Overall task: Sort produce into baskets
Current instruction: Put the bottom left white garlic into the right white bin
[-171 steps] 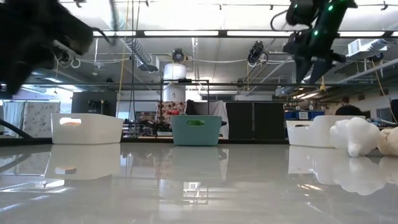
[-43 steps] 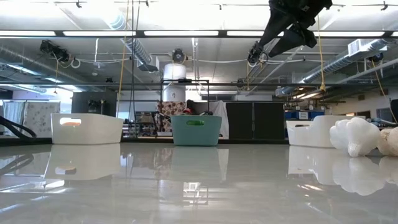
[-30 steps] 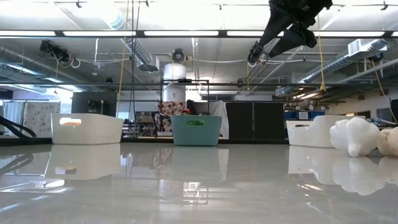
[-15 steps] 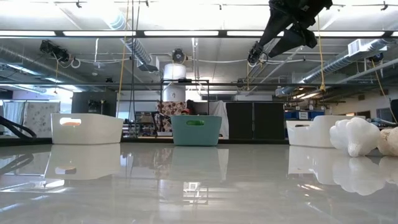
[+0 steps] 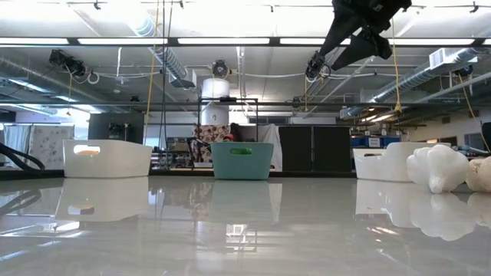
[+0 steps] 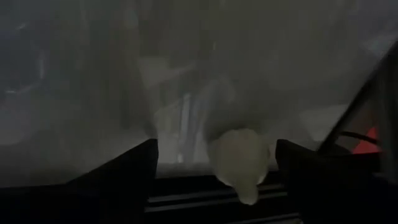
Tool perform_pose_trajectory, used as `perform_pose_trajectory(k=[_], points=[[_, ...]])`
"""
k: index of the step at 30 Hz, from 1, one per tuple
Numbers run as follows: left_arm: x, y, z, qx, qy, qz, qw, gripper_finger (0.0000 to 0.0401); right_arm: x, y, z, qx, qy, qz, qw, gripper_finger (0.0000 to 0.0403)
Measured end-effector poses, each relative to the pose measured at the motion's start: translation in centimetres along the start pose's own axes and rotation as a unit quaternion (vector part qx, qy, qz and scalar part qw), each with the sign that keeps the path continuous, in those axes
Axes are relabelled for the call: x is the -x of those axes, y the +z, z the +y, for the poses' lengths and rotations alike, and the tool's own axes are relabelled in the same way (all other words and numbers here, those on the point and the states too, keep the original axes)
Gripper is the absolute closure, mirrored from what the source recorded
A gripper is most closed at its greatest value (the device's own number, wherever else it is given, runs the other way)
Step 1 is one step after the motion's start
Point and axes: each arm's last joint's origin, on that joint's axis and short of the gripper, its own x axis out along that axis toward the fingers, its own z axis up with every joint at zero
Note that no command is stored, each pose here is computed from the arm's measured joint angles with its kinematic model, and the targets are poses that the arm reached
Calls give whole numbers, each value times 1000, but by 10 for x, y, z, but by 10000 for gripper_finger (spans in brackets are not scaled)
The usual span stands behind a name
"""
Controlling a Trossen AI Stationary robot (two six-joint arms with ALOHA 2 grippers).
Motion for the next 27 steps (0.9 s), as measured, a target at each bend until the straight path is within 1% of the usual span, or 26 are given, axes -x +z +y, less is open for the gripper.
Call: perform_pose_trajectory(k=[3, 6, 10, 14, 16, 18, 22, 24, 27], points=[[-8, -1, -1, -7, 6, 19, 1000, 82, 0, -1, 1, 0, 2, 1, 1000, 159], [-14, -3, -3, -14, 11, 34, 999, 103, 0, -1, 1, 0, 2, 1, 1000, 159], [-17, -3, -2, -8, 21, 39, 999, 153, 0, -1, 1, 0, 3, 2, 1000, 159], [-12, 3, 3, 30, 28, 26, 999, 209, 0, -1, 1, 0, 4, 3, 1000, 159], [-8, 8, 6, 46, 29, 8, 998, 230, 0, 0, 1, -7, 5, 1, 1000, 159], [-4, 15, 8, 60, 27, -12, 998, 242, 0, 0, 2, -17, 15, 0, 1000, 159], [10, 29, 16, 80, 28, -74, 994, 246, -2, 3, 10, -31, 69, 8, 997, 159], [21, 38, 22, 90, 30, -128, 987, 244, -4, 4, 15, -39, 93, 14, 995, 159], [43, 50, 35, 118, 35, -207, 971, 243, -9, 2, 20, -51, 116, 31, 992, 159]])
